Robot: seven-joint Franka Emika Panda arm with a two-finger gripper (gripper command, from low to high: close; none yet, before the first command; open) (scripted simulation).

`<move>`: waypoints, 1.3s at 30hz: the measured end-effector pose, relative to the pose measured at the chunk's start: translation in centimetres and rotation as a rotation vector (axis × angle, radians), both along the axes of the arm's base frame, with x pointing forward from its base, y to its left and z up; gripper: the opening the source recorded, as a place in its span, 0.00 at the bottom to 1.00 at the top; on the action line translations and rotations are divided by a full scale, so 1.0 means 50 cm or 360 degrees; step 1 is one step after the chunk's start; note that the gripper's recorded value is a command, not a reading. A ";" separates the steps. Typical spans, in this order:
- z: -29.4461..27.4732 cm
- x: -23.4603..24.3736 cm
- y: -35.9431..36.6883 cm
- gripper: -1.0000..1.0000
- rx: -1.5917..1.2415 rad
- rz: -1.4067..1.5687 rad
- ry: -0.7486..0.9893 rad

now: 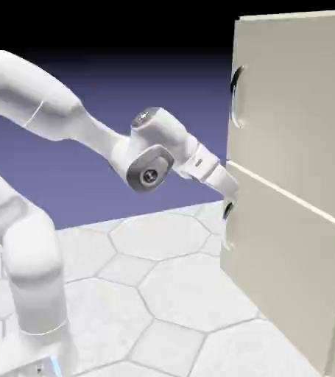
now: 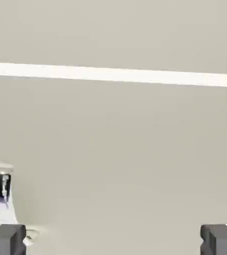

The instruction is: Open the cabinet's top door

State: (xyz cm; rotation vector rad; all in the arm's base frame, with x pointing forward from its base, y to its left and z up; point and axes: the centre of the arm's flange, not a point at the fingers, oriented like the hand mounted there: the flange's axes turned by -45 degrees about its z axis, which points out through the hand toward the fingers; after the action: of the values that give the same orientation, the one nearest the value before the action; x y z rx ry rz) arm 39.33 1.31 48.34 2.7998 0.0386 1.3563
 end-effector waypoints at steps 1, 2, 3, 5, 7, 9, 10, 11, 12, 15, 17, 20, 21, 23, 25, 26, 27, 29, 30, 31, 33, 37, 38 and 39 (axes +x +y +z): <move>0.018 0.002 0.007 0.50 -0.0002 -0.0015 -0.0061; 0.035 0.004 0.015 0.50 -0.0003 -0.0029 -0.0122; 0.051 0.006 0.024 0.50 -0.0004 -0.0042 -0.0182; 0.083 0.008 0.042 0.50 -0.0006 -0.0062 -0.0300; 0.111 0.010 0.062 0.50 -0.0006 -0.0078 -0.0415; 0.136 0.011 0.085 0.50 -0.0004 -0.0088 -0.0526; 0.147 0.011 0.096 0.50 -0.0003 -0.0090 -0.0580; 0.158 0.012 0.109 0.50 -0.0001 -0.0092 -0.0634; 0.167 0.012 0.121 0.50 0.0001 -0.0093 -0.0686; 0.191 0.012 0.160 0.50 0.0012 -0.0087 -0.0838; 0.202 0.013 0.187 0.50 0.0022 -0.0077 -0.0933; 0.212 0.014 0.227 0.50 0.0041 -0.0056 -0.1065; 0.212 0.014 0.227 0.50 0.0041 -0.0056 -0.1065; 0.211 0.051 0.229 0.50 0.0033 -0.0055 -0.1062; 0.211 0.088 0.227 0.50 0.0034 -0.0055 -0.1062; 0.211 0.105 0.225 0.50 0.0038 -0.0056 -0.1064; 0.212 0.114 0.223 0.00 0.0041 -0.0056 -0.1065; 0.212 0.114 0.223 0.00 0.0041 -0.0056 -0.1065; 0.212 0.105 0.220 0.00 0.0047 -0.0040 -0.1065; 0.212 0.096 0.217 0.00 0.0052 -0.0024 -0.1065; 0.212 0.078 0.211 0.00 0.0064 0.0009 -0.1065; 0.212 0.043 0.198 0.00 0.0087 0.0075 -0.1063; 0.212 0.034 0.194 0.00 0.0093 0.0092 -0.1063; 0.212 0.025 0.190 0.00 0.0099 0.0109 -0.1062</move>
State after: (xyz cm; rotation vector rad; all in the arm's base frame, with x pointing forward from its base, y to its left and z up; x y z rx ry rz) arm 40.56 10.83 58.94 2.2537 0.0755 2.2548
